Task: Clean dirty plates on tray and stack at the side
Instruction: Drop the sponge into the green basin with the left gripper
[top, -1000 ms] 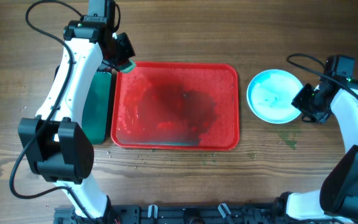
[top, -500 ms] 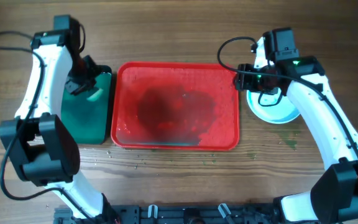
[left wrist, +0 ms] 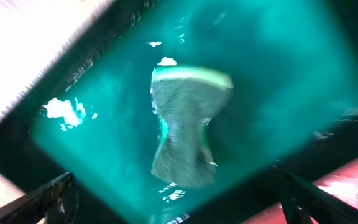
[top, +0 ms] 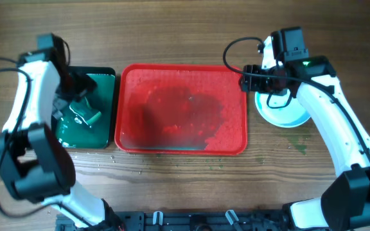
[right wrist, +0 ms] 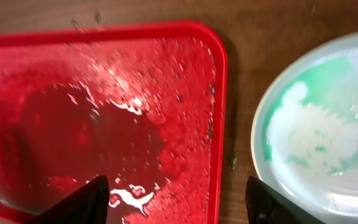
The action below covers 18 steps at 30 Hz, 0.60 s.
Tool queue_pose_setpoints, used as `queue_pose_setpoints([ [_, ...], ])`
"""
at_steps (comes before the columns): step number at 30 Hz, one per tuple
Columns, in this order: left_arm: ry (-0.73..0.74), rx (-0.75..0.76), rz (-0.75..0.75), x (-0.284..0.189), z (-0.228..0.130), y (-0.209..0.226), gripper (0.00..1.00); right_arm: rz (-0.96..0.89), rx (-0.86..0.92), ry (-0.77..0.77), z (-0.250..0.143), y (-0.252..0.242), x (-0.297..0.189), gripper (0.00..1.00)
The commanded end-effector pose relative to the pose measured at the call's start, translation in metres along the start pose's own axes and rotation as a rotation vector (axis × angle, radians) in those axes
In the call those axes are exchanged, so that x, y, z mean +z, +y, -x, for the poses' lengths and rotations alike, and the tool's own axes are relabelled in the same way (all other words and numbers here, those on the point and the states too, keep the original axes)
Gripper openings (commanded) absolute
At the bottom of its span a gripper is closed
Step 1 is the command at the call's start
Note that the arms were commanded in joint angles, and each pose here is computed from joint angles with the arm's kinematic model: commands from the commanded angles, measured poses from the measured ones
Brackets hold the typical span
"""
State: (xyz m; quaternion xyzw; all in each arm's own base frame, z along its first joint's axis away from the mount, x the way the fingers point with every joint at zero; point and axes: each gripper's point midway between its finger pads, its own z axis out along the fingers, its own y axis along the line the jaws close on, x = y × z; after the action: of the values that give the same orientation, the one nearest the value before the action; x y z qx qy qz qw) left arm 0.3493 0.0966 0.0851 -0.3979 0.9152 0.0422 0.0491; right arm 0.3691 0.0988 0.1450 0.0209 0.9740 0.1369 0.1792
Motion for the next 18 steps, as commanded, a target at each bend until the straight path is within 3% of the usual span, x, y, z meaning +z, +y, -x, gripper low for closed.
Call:
queue_pose_setpoints([
  [1,-0.239,-0.016,-0.203,-0.111,0.024,-0.018,1.0,0.056,-0.087,-0.159,0.036,0.025,-0.056,0.72],
  [4,-0.284,0.009,-0.348,-0.155,0.007,-0.028,1.0,0.032,-0.13,-0.262,0.05,0.032,-0.112,0.73],
  [7,-0.32,0.009,-0.372,-0.171,0.004,-0.024,1.0,0.022,-0.141,-0.403,0.053,0.039,-0.175,0.75],
  [8,-0.322,0.009,-0.372,-0.171,0.003,-0.023,1.0,0.04,-0.152,-0.474,0.053,0.044,-0.2,1.0],
  [12,-0.321,0.009,-0.372,-0.171,0.003,-0.023,1.0,0.088,-0.175,-0.646,0.029,0.053,-0.269,1.0],
  [15,-0.321,0.009,-0.372,-0.171,0.003,-0.023,1.0,0.268,-0.033,-0.684,0.003,0.07,-0.304,1.0],
  [18,-0.321,0.009,-0.372,-0.171,0.003,-0.023,1.0,0.24,-0.014,-0.694,-0.018,0.061,-0.315,1.0],
])
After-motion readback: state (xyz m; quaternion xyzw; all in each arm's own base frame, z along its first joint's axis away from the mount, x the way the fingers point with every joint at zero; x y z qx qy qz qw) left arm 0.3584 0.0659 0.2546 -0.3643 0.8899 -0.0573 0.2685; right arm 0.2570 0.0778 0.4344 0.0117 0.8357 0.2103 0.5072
